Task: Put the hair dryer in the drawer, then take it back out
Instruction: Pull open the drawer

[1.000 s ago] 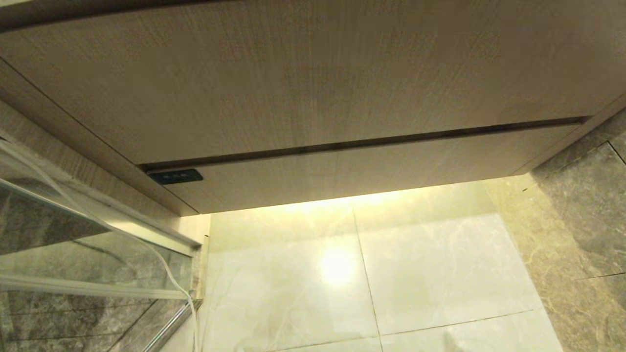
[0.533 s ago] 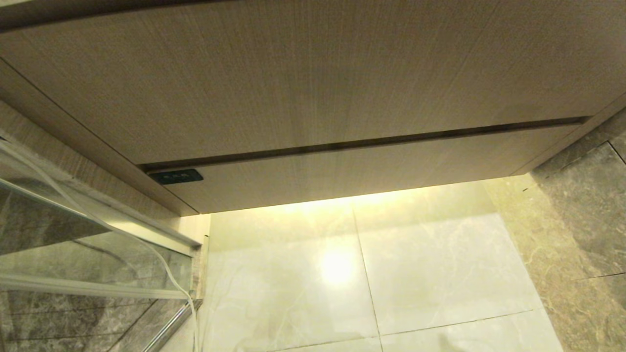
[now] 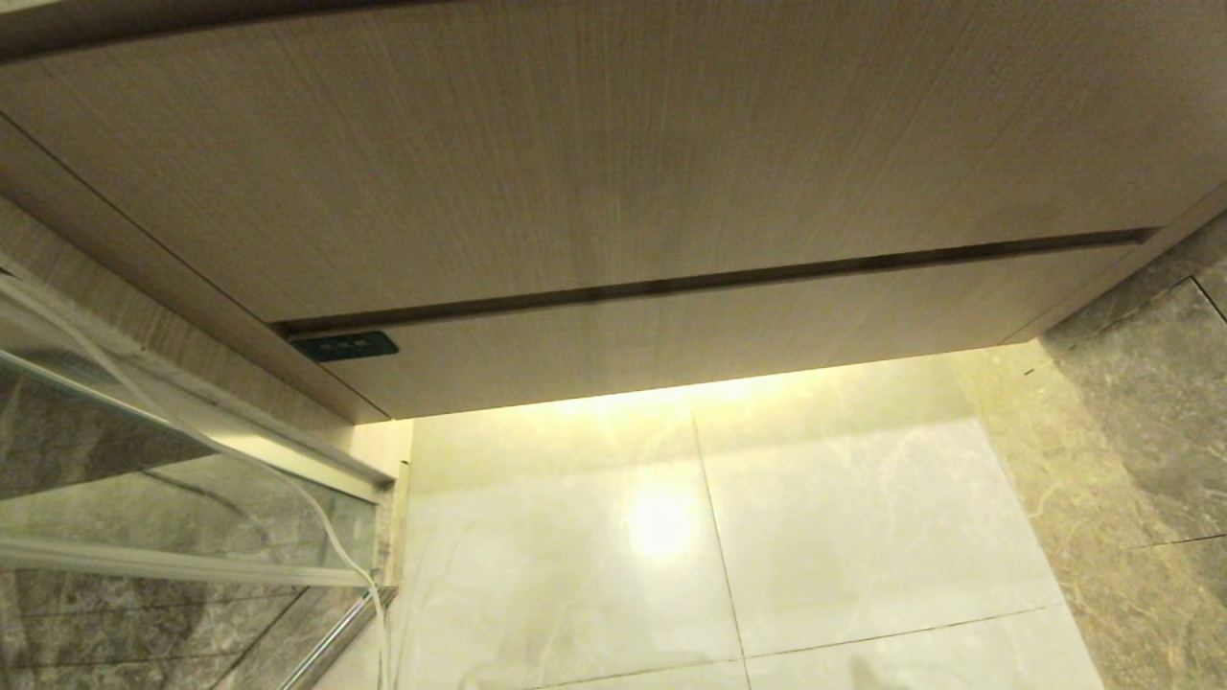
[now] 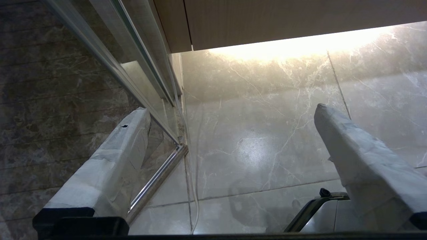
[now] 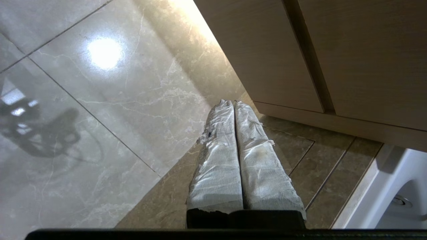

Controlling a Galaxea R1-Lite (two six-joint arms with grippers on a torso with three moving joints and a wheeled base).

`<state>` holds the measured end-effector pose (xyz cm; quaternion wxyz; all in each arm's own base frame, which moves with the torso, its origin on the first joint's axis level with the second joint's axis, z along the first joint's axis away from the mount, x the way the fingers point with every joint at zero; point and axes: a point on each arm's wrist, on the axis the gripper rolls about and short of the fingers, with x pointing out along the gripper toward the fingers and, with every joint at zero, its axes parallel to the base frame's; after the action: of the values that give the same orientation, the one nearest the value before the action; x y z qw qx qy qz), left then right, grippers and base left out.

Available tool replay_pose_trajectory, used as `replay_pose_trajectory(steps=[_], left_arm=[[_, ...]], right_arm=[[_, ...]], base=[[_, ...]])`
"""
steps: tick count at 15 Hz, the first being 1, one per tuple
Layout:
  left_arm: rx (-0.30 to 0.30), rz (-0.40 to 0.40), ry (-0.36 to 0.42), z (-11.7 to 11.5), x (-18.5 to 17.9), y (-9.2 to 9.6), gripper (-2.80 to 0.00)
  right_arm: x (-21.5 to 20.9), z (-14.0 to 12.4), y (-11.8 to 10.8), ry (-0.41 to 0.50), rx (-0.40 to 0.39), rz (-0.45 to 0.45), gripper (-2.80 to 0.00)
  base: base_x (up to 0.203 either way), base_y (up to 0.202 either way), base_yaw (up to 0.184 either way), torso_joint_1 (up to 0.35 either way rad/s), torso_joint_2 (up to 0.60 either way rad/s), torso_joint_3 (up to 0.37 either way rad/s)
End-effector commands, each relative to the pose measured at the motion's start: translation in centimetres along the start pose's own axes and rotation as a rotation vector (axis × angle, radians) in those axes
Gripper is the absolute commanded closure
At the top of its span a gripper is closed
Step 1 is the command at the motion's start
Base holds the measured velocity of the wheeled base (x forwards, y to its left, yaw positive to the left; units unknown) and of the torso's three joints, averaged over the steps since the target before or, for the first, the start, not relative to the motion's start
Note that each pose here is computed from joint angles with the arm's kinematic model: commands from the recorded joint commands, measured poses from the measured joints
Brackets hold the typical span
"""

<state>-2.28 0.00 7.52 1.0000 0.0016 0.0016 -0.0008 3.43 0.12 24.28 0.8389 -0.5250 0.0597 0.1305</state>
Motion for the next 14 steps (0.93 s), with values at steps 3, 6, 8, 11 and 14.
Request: replay_pose_trajectory(steps=[3,6,8,11,14], left_arm=[[0.000,0.000,0.000,0.00,0.00,0.00,-2.80],[0.000,0.000,0.000,0.00,0.00,0.00,-2.80],[0.000,0.000,0.000,0.00,0.00,0.00,-2.80],[0.000,0.000,0.000,0.00,0.00,0.00,-2.80],[0.000,0.000,0.000,0.00,0.00,0.00,-2.80]], right_arm=[[-0.01,0.00,0.02,-0.001,-0.006,0.002,0.00],[0.09,-0.05,0.03,0.003,-0.005,0.009,0.00],[0.09,-0.05,0.03,0.003,-0.005,0.009,0.00],[0.09,-0.05,0.03,0.003,-0.005,0.009,0.00],[0.08,-0.04,0.03,0.005,-0.003,0.010,0.00]], base=[[0.000,0.000,0.000,0.000,0.00,0.000],[0.000,0.000,0.000,0.000,0.00,0.000],[0.000,0.000,0.000,0.000,0.00,0.000],[0.000,0.000,0.000,0.000,0.00,0.000],[0.000,0.000,0.000,0.000,0.00,0.000]])
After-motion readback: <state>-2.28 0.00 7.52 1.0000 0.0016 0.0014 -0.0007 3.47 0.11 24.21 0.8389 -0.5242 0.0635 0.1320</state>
